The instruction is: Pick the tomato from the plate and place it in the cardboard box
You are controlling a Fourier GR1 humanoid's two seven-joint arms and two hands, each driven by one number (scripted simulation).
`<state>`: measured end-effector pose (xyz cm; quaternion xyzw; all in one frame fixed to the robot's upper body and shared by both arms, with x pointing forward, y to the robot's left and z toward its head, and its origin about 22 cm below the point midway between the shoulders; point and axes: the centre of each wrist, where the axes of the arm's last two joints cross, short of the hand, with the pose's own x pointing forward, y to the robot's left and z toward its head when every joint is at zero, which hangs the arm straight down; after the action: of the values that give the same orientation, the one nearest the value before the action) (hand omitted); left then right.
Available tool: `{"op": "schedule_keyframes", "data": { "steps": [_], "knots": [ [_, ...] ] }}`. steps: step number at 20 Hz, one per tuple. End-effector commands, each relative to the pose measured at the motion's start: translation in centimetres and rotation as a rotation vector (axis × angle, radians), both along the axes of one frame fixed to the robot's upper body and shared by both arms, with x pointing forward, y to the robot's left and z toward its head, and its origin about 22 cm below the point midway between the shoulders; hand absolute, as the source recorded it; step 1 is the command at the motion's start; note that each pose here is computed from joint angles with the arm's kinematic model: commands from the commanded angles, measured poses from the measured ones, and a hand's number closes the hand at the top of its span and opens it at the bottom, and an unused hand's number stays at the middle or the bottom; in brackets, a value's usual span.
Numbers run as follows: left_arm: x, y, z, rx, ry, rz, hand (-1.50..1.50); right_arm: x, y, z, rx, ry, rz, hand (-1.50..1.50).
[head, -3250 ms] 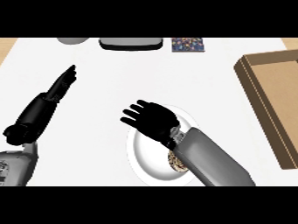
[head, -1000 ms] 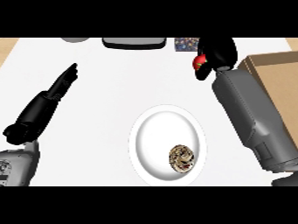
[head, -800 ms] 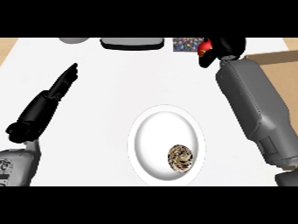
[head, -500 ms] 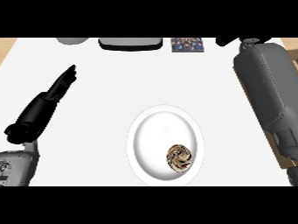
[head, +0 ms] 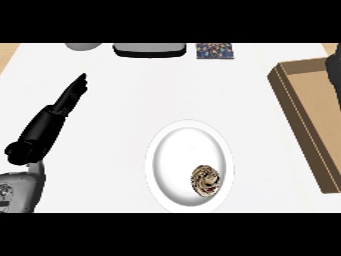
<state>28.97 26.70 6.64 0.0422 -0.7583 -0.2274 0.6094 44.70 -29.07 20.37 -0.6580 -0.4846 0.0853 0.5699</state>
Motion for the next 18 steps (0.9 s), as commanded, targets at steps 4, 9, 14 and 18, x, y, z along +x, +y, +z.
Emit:
{"op": "schedule_keyframes", "data": {
  "steps": [4, 9, 14, 18],
  "knots": [
    [0.0, -0.3, -0.7, -0.005, 0.013, 0.006, 0.0, -1.8, -7.4, -1.8, -0.026, 0.197, -0.062, 1.5],
    [0.3, -0.4, 0.4, -0.001, -0.009, 0.008, 0.0, -3.5, -12.5, -2.5, 0.16, 0.442, -0.056, 1.5],
    [-0.6, -1.1, 0.6, 0.008, -0.011, -0.021, 0.0, -5.5, -15.6, -4.9, 0.217, 0.553, 0.014, 1.5],
    [0.6, -0.2, 0.7, -0.003, -0.005, -0.007, 0.0, -7.2, -18.2, -5.7, 0.304, 0.649, -0.012, 1.5]
  ]
}}
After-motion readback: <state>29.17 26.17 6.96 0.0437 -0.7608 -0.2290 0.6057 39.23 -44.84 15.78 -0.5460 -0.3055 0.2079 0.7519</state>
